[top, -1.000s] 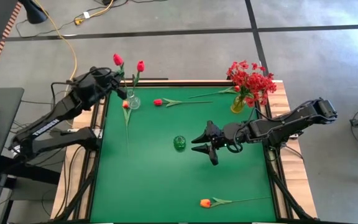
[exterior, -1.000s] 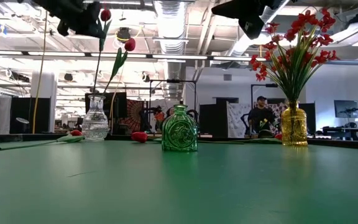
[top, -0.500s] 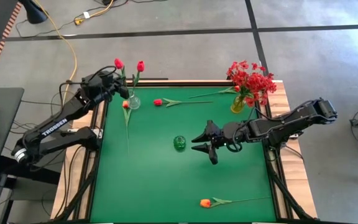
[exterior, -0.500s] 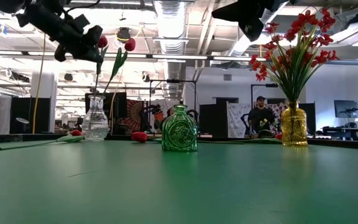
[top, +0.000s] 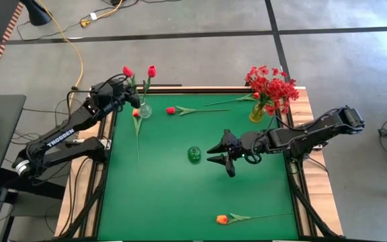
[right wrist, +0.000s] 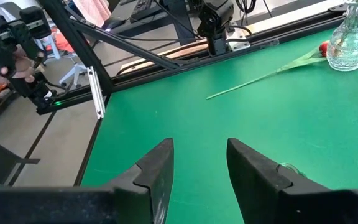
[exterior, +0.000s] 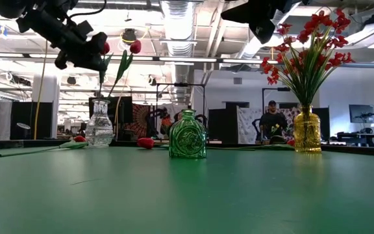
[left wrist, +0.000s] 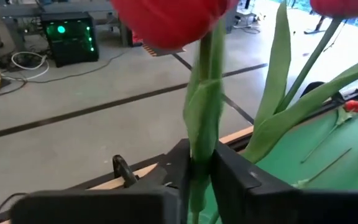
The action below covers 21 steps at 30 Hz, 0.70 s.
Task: Sort flowers into vase by color
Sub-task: Put the bottom red tulip into the transparent vase, then put the red tulip into the transparent vase
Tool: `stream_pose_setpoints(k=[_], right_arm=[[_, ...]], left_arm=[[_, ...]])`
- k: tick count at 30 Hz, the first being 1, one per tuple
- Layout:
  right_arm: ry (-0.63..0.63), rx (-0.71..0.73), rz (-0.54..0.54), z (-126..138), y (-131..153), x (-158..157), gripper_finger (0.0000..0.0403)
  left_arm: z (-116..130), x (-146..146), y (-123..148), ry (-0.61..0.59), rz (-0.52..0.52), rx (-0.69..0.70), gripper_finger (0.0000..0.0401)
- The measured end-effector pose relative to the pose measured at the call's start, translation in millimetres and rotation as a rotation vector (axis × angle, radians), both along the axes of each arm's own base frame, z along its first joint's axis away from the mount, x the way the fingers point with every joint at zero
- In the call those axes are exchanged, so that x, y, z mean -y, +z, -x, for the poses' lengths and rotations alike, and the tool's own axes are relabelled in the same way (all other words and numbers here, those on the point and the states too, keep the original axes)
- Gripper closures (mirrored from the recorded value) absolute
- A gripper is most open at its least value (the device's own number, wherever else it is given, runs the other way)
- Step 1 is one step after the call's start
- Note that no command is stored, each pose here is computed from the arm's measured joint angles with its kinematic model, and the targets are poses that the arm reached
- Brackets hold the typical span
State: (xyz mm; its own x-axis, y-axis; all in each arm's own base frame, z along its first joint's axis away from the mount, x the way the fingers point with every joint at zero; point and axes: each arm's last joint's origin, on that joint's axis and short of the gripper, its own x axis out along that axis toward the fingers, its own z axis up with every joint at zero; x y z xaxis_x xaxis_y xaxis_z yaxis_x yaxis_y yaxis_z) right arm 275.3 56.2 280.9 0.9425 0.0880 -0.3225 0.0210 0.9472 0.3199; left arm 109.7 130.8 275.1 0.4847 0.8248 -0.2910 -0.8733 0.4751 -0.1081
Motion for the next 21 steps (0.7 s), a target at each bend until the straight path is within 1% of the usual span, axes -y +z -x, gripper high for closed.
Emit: stream_pose_setpoints(k=[5, 10, 16, 21], right_arm=[[0.0, 0.0, 0.0, -0.1, -0.1, 0.0, 0.0228], [0.002, 0.0, -0.001, -0.1, -0.1, -0.1, 0.0228], [0.006, 0.0, -0.002, 0.0, 0.0, -0.2, 0.0228], [0.008, 0.0, -0.003, 0.1, 0.0, -0.8, 0.0228]], left_arm=[[-0.2, -0.2, 1.0, 0.002, -0.004, 0.013, 0.0304], [-0.5, -0.1, 1.3, -0.007, -0.005, 0.018, 0.0267], [-1.7, 1.6, 0.7, -0.074, 0.015, 0.029, 0.0237], [4.2, 8.2, 1.7, -0.083, 0.012, 0.0, 0.0221]])
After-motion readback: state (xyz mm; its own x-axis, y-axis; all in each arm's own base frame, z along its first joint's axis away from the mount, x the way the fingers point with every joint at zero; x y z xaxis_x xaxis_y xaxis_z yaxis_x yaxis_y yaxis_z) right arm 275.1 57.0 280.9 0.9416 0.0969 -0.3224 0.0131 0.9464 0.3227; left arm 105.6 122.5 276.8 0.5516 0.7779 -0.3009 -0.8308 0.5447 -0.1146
